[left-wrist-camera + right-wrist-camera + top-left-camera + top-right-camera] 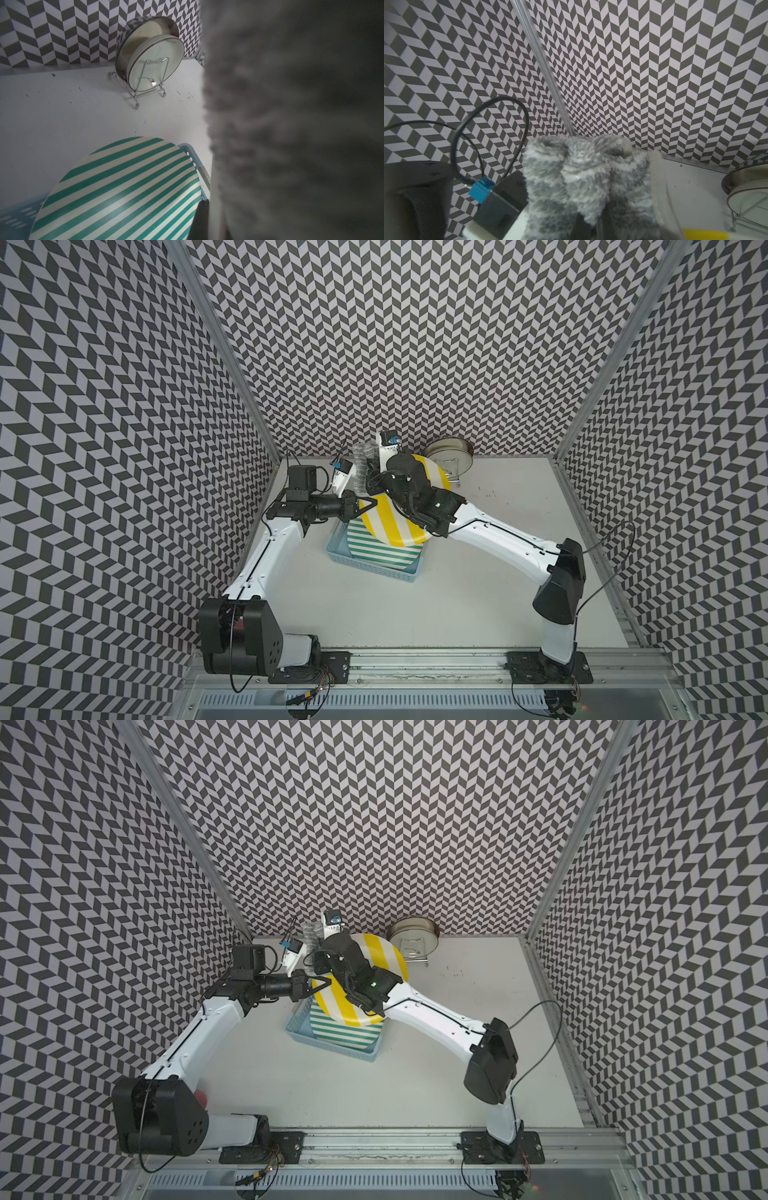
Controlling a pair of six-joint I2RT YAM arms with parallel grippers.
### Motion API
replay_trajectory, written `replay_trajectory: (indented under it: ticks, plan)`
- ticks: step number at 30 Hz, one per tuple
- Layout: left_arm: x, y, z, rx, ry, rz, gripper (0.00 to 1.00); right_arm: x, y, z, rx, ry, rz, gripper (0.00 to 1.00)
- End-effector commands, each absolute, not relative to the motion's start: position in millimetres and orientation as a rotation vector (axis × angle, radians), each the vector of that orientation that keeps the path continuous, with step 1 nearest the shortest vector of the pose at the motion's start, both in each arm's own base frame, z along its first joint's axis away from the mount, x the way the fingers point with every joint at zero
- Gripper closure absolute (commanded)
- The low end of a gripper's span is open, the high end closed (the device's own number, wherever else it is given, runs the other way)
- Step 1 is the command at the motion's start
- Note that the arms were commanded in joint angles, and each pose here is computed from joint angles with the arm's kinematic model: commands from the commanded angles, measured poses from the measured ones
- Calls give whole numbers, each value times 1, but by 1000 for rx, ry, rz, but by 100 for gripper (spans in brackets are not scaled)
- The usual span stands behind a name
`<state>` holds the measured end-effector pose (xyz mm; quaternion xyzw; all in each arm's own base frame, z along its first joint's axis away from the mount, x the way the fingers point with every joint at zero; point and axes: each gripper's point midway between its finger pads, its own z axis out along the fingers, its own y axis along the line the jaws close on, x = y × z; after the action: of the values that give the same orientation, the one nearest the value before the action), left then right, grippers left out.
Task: Wipe the wet plate dry
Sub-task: Wipe the plate with towel.
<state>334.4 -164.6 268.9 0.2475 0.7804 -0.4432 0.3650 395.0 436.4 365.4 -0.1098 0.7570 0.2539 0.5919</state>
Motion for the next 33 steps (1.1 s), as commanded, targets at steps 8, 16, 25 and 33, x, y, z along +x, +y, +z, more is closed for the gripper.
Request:
replay_trajectory:
  ticks: [8,16,25,33]
  plan:
    - [325,-170,314,729,1834,-1134,100,428,312,328,47,1838,517,100]
    - [328,-171,313,712,1829,-1146,100,418,281,306,78,1858,499,100]
    - [327,-174,309,713,1835,-1157,100,402,353,309,-156,1880,658,100]
    - [327,-174,309,704,1833,-1160,100,364,441,301,-375,1884,769,100]
